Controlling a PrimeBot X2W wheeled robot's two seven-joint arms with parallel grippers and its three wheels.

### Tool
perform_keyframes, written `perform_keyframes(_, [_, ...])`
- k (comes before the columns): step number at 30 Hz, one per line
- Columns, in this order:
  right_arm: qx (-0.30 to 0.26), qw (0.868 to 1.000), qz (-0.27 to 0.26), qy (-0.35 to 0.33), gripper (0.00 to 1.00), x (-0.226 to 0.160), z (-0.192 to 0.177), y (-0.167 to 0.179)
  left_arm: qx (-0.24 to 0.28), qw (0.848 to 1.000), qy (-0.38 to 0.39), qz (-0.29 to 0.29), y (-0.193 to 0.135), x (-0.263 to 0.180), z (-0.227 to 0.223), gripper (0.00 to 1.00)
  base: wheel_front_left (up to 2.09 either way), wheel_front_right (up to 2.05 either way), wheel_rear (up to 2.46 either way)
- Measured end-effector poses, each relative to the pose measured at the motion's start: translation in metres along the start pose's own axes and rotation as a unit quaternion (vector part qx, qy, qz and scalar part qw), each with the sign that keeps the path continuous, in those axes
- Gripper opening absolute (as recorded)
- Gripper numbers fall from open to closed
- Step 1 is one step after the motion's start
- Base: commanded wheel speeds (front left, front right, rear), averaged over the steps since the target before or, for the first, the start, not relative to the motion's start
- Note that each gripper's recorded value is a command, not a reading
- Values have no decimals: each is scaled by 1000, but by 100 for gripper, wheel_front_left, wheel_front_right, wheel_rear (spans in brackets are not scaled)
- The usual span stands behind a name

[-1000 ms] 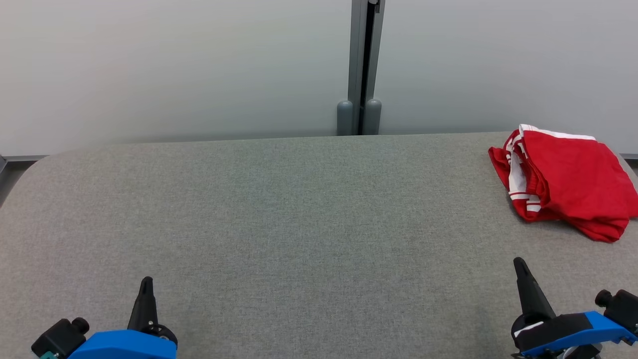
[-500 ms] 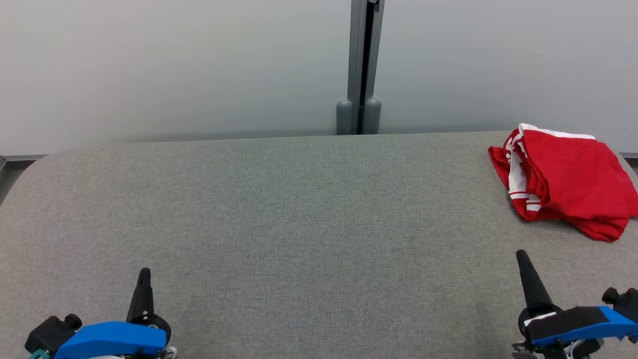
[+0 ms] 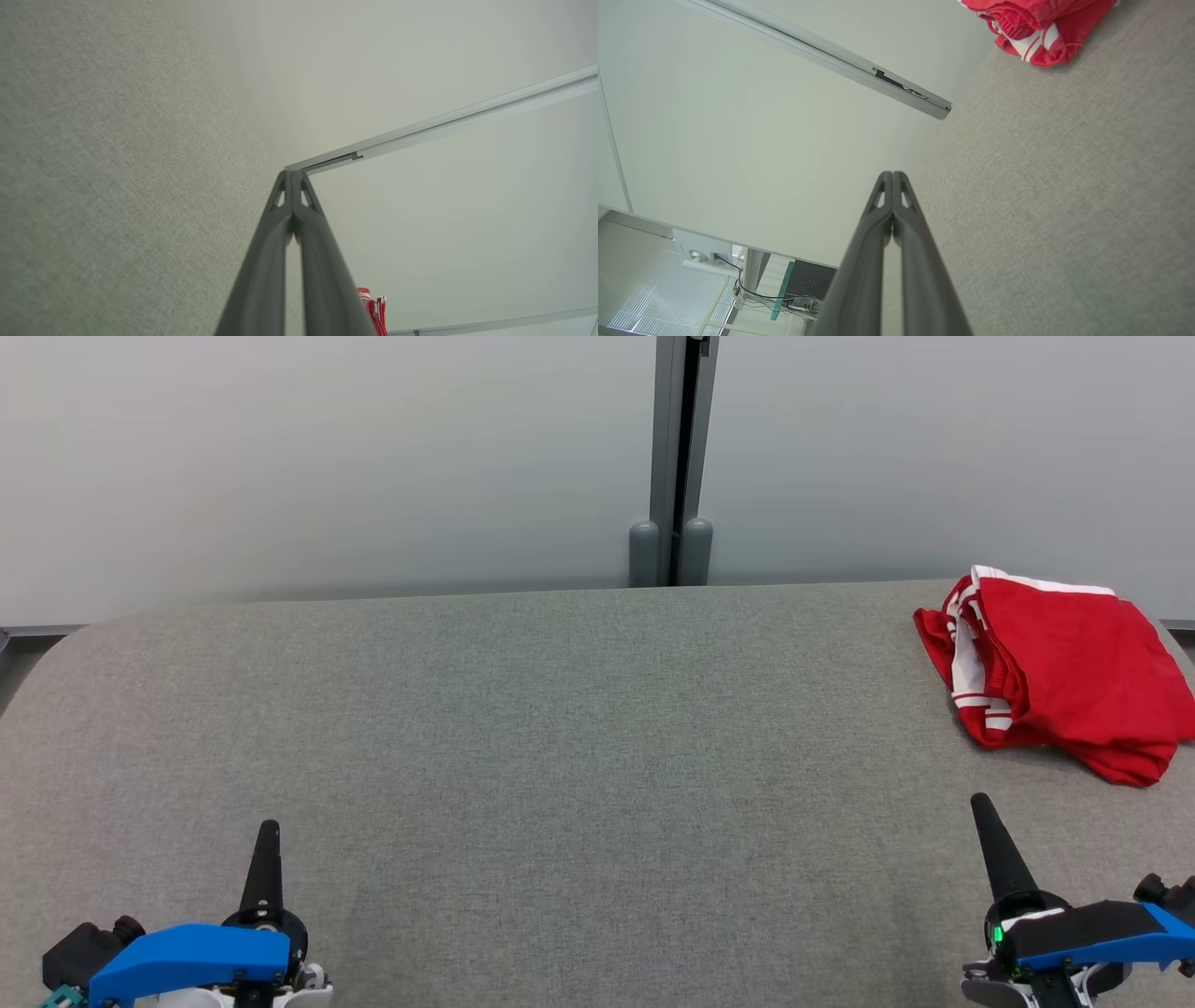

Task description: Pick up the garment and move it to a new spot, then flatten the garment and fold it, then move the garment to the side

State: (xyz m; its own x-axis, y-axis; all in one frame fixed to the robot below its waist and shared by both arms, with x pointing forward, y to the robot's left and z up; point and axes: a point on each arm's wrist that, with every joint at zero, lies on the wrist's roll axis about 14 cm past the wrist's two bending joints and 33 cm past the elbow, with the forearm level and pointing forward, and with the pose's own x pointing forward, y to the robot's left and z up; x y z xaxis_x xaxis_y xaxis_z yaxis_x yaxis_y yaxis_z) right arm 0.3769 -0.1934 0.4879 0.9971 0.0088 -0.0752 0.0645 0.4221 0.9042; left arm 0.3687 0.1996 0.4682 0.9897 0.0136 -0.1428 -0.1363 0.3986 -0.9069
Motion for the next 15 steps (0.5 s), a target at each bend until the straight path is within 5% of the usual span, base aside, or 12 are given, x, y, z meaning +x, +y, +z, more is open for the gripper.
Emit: perform_keyframes(15, [70, 997, 9, -5, 0, 4, 4, 5, -67, 998, -3, -18, -11, 5, 4, 0, 0, 0, 0])
